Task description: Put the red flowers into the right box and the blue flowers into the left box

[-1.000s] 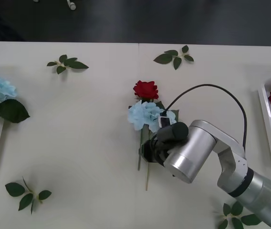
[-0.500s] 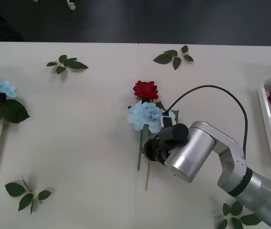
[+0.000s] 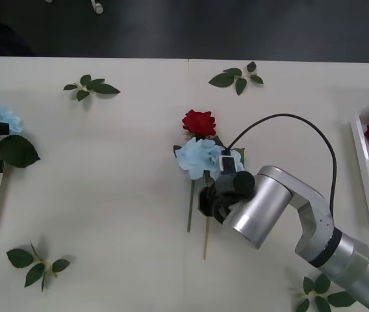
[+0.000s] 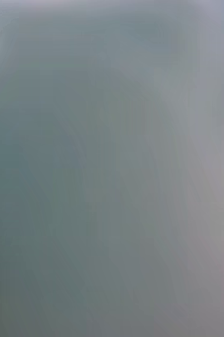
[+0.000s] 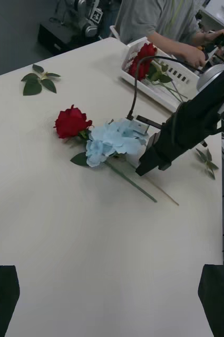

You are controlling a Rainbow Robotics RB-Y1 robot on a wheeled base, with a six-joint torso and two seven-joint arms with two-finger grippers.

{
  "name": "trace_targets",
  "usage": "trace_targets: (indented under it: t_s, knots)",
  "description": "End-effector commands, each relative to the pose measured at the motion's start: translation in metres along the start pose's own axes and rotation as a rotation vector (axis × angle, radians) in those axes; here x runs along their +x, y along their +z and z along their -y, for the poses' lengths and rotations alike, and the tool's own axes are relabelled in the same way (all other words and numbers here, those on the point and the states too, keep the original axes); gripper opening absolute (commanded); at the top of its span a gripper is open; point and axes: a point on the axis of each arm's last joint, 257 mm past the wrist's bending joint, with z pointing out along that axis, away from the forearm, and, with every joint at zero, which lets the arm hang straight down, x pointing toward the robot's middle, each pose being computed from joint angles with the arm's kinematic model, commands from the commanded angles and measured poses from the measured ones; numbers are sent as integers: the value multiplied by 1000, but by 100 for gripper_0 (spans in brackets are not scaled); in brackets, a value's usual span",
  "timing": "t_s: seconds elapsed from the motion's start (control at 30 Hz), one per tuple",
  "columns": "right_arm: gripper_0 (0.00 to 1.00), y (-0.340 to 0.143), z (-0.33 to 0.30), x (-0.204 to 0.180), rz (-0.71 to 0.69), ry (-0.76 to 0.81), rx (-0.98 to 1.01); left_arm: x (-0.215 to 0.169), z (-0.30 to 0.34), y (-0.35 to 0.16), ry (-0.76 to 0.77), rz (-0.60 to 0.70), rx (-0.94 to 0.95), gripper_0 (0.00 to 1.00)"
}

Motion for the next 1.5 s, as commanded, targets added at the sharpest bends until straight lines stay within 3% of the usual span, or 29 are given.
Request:
trace_targets:
  t_s: [0.03,0.63,1.0,1.23,1.5]
  knots:
    - [0,3,-4,7,-11,-80,-8,-25,-5,2,88,-33,10,100]
    - [0,-3,0,-3,-15,-90,1,-27,10,28,108,-54,104,100]
    - [0,-89,34,-70,-9,-50,24,-16,38,35,126,-34,142,100]
    - [0,-125,49,-92,34,-39,42,-16,43,41,113,16,150,100]
    - [0,-145,113,-105,48,-38,154,-20,44,45,108,65,142,100]
